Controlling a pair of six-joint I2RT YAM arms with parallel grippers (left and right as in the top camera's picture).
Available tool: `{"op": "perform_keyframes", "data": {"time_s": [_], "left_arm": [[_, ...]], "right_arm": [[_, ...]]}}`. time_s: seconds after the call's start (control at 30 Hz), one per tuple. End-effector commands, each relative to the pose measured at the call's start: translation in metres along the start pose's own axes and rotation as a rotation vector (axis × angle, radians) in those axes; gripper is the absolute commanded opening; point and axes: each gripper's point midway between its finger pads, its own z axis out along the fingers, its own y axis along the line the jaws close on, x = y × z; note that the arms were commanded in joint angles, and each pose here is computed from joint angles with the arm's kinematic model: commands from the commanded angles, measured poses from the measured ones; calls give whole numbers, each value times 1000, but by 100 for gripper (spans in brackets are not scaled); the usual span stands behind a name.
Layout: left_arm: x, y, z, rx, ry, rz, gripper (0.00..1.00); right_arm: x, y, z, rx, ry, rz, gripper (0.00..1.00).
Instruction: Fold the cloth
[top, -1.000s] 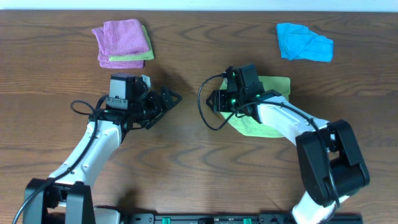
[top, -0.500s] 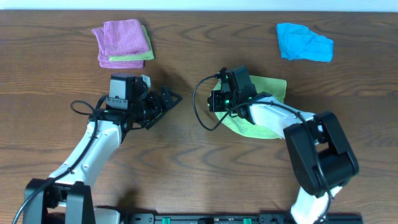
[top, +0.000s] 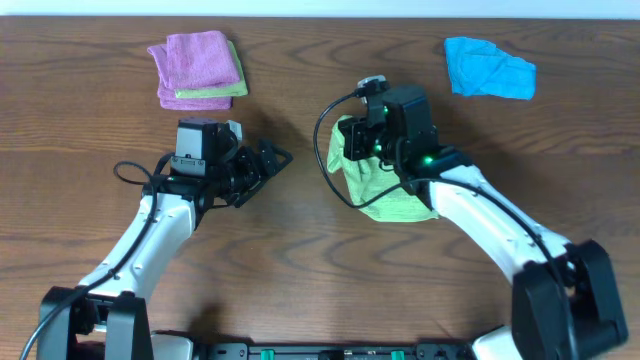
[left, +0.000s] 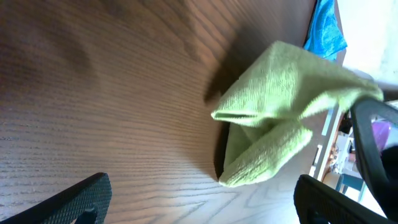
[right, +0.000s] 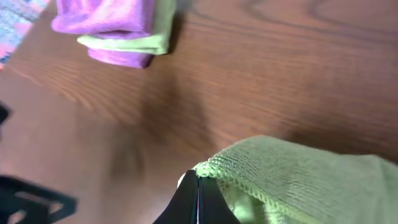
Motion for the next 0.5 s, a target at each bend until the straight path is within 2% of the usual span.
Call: {"op": "perform_keyframes", "data": {"time_s": [0.0, 0.1, 0.2, 0.47], "left_arm": [[-5, -2, -1, 1, -12, 10, 95], [-5, -2, -1, 0, -13, 10, 95], [-5, -2, -1, 0, -13, 10, 95], [-5, -2, -1, 0, -13, 20, 95]], "right_arm": [[5, -12, 22, 33, -12, -64, 1], [1, -21, 44, 37, -67, -74, 1], [-12, -49, 50, 165, -116, -46, 1], [-66, -78, 12, 221, -240, -11, 1]]}}
